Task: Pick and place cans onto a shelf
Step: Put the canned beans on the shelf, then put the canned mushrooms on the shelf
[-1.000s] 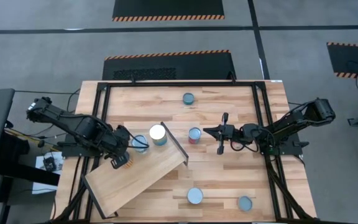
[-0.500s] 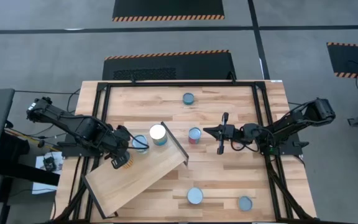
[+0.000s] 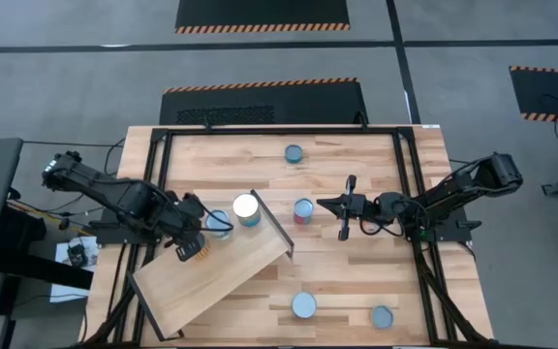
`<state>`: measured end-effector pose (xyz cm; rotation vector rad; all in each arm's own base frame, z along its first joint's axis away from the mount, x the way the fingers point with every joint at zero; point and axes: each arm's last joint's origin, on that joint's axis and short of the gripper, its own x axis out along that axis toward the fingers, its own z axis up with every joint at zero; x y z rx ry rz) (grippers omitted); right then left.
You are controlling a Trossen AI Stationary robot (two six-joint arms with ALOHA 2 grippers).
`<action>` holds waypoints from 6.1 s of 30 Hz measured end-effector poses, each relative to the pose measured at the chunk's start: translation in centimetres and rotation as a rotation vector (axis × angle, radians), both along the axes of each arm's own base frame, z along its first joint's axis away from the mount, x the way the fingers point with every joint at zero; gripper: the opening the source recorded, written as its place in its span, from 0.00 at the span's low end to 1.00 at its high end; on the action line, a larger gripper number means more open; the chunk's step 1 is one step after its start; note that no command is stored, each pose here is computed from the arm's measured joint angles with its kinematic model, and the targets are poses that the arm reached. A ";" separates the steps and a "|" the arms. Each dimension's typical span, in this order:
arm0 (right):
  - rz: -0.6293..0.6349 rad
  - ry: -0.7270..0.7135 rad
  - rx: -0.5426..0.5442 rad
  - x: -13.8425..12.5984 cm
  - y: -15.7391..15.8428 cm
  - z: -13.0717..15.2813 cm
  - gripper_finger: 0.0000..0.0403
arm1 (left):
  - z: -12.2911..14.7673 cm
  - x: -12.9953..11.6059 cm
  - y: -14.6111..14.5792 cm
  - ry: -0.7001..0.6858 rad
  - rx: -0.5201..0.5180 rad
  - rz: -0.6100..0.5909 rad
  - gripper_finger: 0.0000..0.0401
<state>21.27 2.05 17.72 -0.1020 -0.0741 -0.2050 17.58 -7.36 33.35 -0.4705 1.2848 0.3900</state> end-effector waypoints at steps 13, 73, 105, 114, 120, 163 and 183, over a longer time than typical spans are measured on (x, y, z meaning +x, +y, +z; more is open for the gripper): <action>0.000 0.001 0.001 0.0 0.0 0.0 0.02 | 0.0 -0.1 0.0 0.002 0.005 -0.003 0.07; -0.097 0.855 0.437 -4.6 20.5 10.4 0.01 | -2.1 -11.8 4.6 -1.237 0.269 -0.505 0.00; -0.121 1.104 0.914 -4.7 21.5 8.3 0.13 | -4.7 -11.0 6.9 -1.294 0.357 -0.435 0.00; -0.207 1.295 1.020 -4.0 25.3 3.6 0.33 | -5.4 -12.4 7.1 -1.270 0.339 -0.366 0.00; -0.323 1.384 0.962 -2.6 27.3 1.5 0.41 | -5.4 -12.4 7.1 -1.269 0.354 -0.376 0.00; -0.600 1.389 0.973 -0.5 27.6 -1.1 0.31 | -5.8 -12.5 7.1 -1.224 0.360 -0.379 0.00; -0.419 1.472 0.804 2.5 26.0 1.1 0.04 | -5.9 -12.5 7.1 -1.219 0.360 -0.386 0.00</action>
